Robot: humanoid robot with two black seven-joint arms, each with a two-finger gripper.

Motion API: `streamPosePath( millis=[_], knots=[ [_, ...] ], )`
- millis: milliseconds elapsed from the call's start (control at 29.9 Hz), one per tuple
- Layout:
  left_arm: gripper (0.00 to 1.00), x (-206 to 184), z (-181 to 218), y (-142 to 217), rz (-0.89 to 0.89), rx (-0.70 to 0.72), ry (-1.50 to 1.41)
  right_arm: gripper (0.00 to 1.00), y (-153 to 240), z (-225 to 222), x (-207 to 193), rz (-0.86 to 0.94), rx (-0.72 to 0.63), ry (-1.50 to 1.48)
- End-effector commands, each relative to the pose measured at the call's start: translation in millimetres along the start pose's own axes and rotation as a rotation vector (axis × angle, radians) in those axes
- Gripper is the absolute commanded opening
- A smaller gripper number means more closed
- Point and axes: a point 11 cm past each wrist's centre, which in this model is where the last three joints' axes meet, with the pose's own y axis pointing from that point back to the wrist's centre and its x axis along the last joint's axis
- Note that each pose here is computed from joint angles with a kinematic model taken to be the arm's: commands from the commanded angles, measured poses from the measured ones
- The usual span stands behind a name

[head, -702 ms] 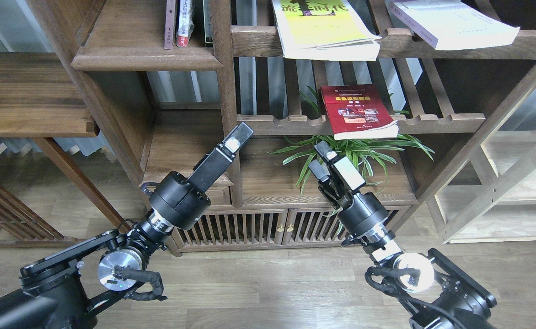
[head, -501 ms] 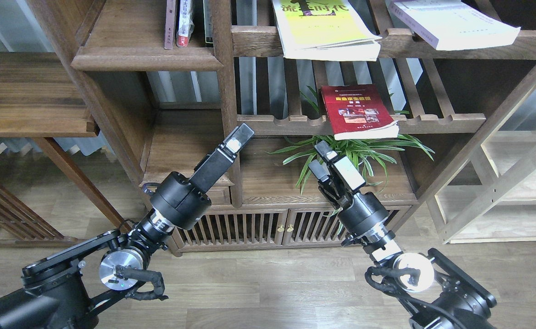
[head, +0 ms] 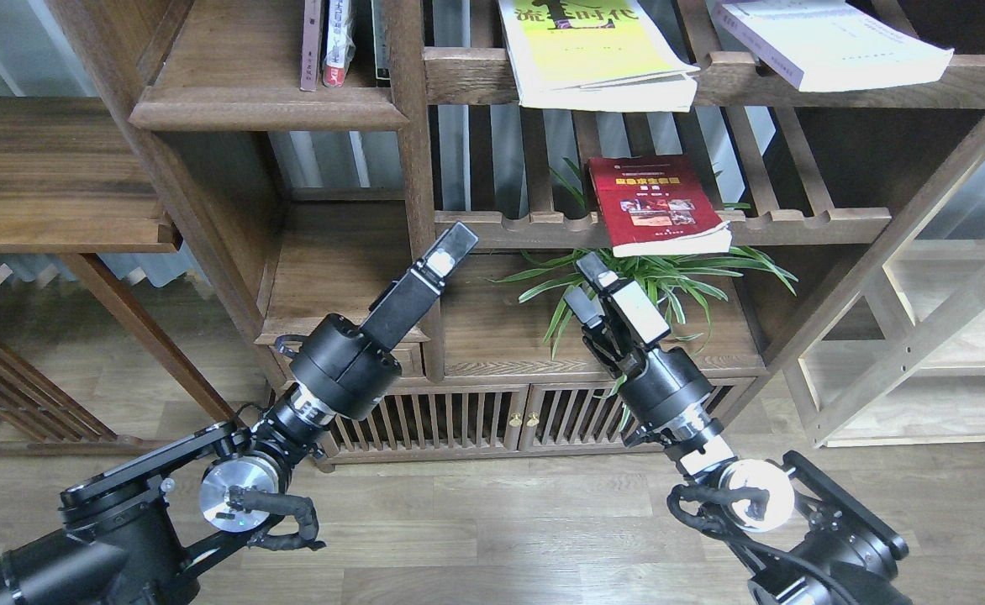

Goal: Organize books on shelf
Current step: 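Raise both grippers toward the red book on the middle shelf, then reach the right gripper up and pinch the bottom edge of the red book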

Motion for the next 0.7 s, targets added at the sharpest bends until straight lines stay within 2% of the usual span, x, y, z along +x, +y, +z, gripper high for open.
streamPosePath(
  millis=[0,167,267,535,669],
  knots=[
    [0.99,2,-5,4,0.009,0.037,-0.002,1.0,-4,-6,-1,0.016,-0.006,0.018],
    [0.99,6,-20,12,0.027,0.202,-0.009,1.0,-27,-14,-17,-0.033,-0.018,0.054],
    [0.99,7,-26,14,0.029,0.262,-0.009,0.99,-29,-17,-14,-0.016,-0.015,0.059],
    [0.99,7,-17,10,0.026,0.25,-0.02,0.99,-25,-17,4,0.114,-0.002,0.036],
    [0.99,7,-14,9,0.026,0.248,-0.024,0.99,-23,-26,24,0.242,0.037,0.016]
  ],
)
